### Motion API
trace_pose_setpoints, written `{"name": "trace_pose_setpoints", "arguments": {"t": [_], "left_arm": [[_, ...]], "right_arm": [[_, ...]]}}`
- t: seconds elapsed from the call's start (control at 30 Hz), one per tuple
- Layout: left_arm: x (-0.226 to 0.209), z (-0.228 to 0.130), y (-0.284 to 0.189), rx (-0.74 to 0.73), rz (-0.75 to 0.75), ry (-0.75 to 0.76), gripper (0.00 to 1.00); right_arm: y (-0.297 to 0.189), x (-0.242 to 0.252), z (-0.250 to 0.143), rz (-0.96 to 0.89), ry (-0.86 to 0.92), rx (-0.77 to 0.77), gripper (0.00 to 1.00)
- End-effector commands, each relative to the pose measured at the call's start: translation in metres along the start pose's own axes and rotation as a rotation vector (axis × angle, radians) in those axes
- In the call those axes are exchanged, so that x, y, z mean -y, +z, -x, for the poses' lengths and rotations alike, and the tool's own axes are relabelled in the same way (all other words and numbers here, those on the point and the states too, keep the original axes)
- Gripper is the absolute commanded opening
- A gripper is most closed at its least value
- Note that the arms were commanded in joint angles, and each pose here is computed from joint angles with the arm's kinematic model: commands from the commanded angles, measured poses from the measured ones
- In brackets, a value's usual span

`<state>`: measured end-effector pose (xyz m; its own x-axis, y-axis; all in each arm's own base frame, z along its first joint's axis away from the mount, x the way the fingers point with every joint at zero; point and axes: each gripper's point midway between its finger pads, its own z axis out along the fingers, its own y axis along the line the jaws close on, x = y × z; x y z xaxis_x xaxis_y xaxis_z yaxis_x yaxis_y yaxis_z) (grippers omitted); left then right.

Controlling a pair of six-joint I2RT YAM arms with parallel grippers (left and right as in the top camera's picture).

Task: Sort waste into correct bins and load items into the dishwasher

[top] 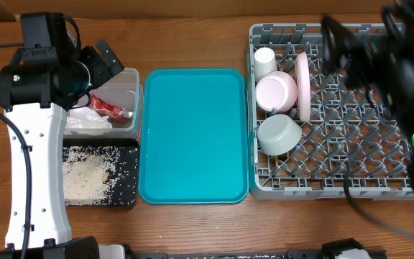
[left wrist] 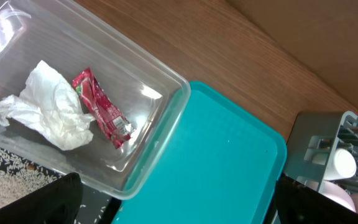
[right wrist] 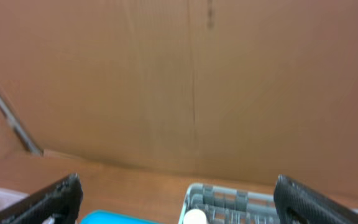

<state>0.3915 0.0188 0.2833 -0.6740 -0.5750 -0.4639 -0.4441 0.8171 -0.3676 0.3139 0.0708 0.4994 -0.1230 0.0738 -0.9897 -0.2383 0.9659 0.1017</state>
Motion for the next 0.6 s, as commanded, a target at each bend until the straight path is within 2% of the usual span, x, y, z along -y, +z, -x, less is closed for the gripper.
{"name": "trace_pose_setpoints", "arguments": {"t": [0.0,0.17,0.37,0.57], "left_arm": [[0.005,0.005,-0.010,0.026,-0.022,0.015,1.00],[0.005,0.005,-0.010,0.025,-0.022,0.015,1.00],[0.005,0.005,-0.010,0.026,-0.022,0.015,1.00],[0.005,0.005,-0.010,0.026,-0.022,0.015,1.00]], "right_arm": [[-0.004,0.016,-0.058,-0.036,0.013,-0.047,1.00],[-0.025,0.030,-0.132,-0.063,0.019,0.015,1.00],[-0.037,0.050,-0.215,-0.103,0.170,0.086,1.00],[-0.044,0.061,-0.261,-0.117,0.209,0.169,1.00]]}}
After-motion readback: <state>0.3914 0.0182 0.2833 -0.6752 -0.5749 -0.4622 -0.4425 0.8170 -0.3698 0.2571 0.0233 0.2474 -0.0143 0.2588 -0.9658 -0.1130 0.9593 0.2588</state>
